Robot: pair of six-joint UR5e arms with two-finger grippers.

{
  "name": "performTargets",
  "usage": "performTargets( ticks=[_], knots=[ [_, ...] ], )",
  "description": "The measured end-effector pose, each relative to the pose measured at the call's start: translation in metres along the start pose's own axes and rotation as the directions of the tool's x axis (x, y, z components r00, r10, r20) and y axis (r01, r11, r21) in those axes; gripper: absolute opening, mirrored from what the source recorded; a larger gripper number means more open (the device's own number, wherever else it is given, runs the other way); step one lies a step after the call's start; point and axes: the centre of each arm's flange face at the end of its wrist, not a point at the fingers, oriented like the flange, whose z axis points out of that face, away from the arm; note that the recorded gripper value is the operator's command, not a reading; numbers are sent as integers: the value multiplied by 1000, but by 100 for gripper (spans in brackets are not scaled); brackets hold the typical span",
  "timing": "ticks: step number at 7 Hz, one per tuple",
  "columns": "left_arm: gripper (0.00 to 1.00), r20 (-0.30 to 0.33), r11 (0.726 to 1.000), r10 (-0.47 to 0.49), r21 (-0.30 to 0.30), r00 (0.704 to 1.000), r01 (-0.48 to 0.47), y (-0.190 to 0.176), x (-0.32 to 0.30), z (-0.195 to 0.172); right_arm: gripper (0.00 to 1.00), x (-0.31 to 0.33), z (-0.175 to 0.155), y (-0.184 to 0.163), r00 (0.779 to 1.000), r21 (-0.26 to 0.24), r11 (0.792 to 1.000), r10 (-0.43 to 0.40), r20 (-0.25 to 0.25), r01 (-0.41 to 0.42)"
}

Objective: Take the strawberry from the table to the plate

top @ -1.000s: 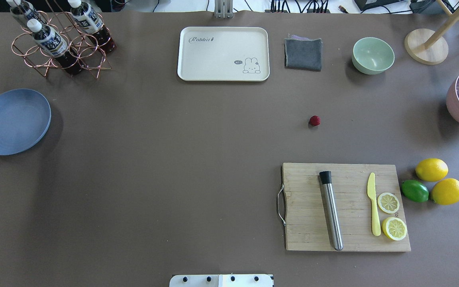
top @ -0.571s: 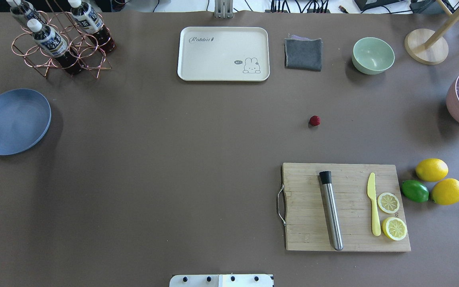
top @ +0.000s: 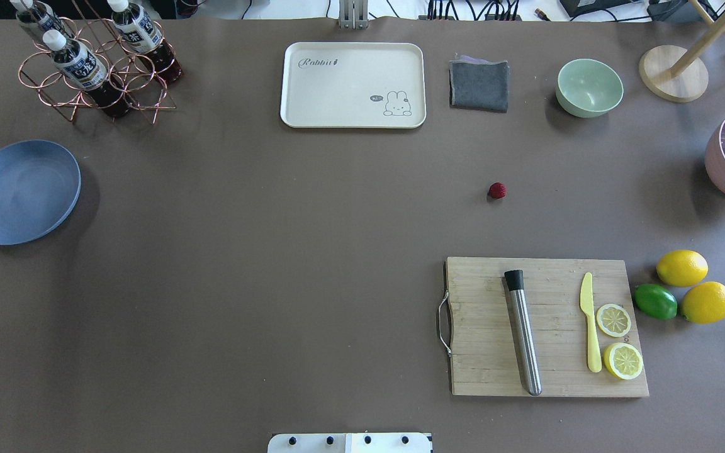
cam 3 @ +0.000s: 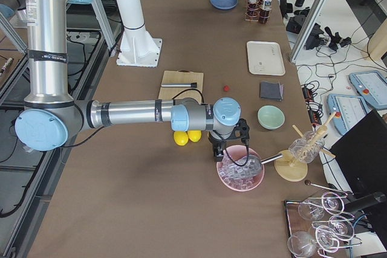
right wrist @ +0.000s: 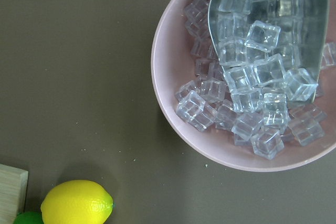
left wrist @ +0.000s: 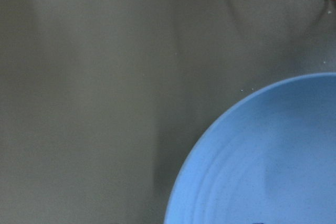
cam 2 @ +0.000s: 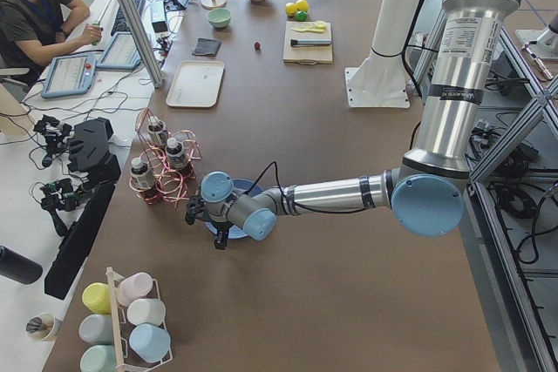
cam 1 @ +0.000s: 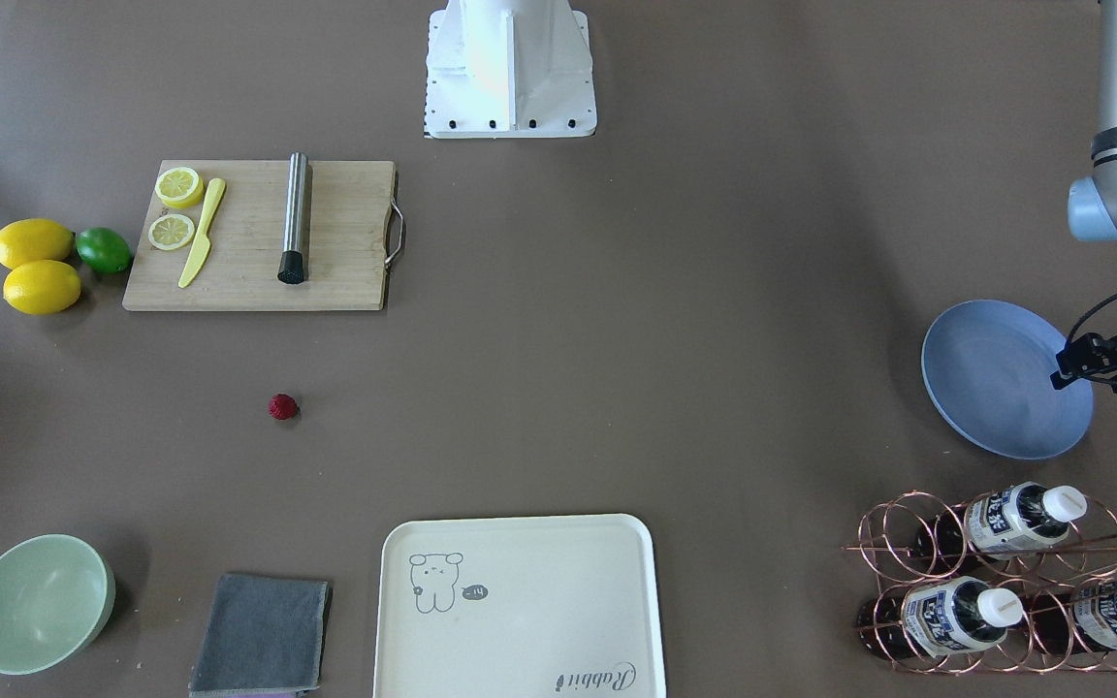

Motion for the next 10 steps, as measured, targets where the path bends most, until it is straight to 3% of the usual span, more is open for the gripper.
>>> performTargets(
  ticks=[2,3,4,8,10],
  knots=[
    [57,0,1000,-6,-7,1000,6,2,-4,3,100,0,0,1,1000,0,1000,0,1,0],
    [17,2,1000,-9,-10,1000,9,3,-6,5,100,-1,-1,2,1000,1,1000,0,1,0],
    [0,4,1000,-27,-11,1000,27,4,-7,6,100,-2,-1,2,1000,2,1000,-2,2,2],
    [0,-12,994,-111,-2,994,111,2,-3,3,100,-11,-8,2,1000,16,1000,-17,3,17],
    [0,-92,989,-149,-18,985,148,-4,24,-15,100,-48,-23,-10,1000,46,999,27,6,-28]
  ],
)
